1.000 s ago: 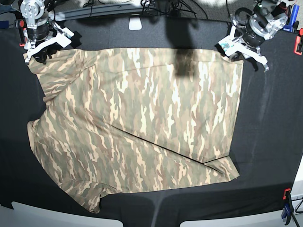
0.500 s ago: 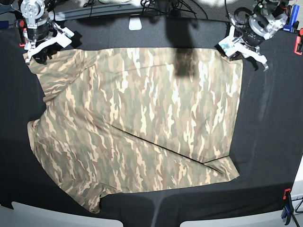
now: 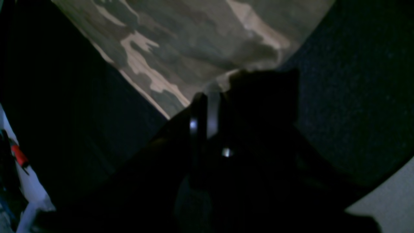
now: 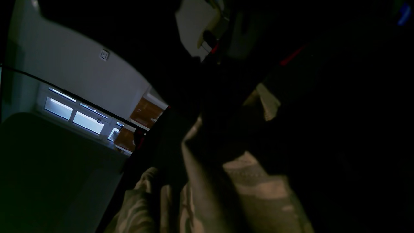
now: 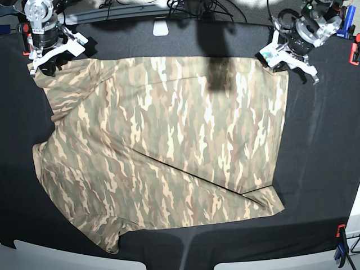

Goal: Layout the t-shirt on the table in an organized manner, then fold the t-shirt properly
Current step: 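Pull the grasped shoulder corners apart to stretch the shirt taut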

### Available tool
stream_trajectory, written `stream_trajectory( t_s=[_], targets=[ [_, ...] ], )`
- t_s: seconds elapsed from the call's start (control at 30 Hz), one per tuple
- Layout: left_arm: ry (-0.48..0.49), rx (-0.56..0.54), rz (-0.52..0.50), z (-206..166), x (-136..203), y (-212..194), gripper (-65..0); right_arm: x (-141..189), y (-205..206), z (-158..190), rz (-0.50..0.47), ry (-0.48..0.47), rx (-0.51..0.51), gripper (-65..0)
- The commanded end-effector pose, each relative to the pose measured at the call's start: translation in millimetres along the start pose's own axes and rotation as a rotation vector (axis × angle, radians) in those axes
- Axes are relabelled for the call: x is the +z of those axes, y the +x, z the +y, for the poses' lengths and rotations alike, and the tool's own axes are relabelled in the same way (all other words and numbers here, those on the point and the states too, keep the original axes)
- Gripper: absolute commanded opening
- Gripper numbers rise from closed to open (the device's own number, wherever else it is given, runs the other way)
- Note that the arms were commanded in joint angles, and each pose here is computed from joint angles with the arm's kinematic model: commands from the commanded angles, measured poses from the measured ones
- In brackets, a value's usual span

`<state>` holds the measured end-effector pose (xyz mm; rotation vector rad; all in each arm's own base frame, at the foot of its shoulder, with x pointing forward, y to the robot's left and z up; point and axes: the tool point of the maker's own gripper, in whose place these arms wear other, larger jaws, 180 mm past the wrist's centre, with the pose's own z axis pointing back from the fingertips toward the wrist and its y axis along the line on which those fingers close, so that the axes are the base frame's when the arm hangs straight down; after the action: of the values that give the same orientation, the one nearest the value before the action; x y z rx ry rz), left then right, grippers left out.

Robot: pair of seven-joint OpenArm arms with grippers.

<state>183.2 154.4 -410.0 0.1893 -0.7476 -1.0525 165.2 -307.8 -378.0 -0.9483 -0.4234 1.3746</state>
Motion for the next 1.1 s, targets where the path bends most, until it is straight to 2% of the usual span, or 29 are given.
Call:
stream_trajectory(
  t_s=[0.0,0.2,1.07],
  targets=[
    [0.019,0.001,-0.007,7.6,1.8,2.1,-65.0,-0.3,-3.3,-12.1,0.003,-0.041,0.007,-65.0],
    [-0.004,0.061,0.005,3.9,1.4,0.1,-65.0,-0.3,-3.2,-12.0,0.003,-0.041,0.006,-65.0],
    [-0.005,0.062,0.005,3.9,1.4,0.1,-65.0,-0.1,-10.5,-12.1,0.043,-0.041,0.006,-65.0]
  ],
)
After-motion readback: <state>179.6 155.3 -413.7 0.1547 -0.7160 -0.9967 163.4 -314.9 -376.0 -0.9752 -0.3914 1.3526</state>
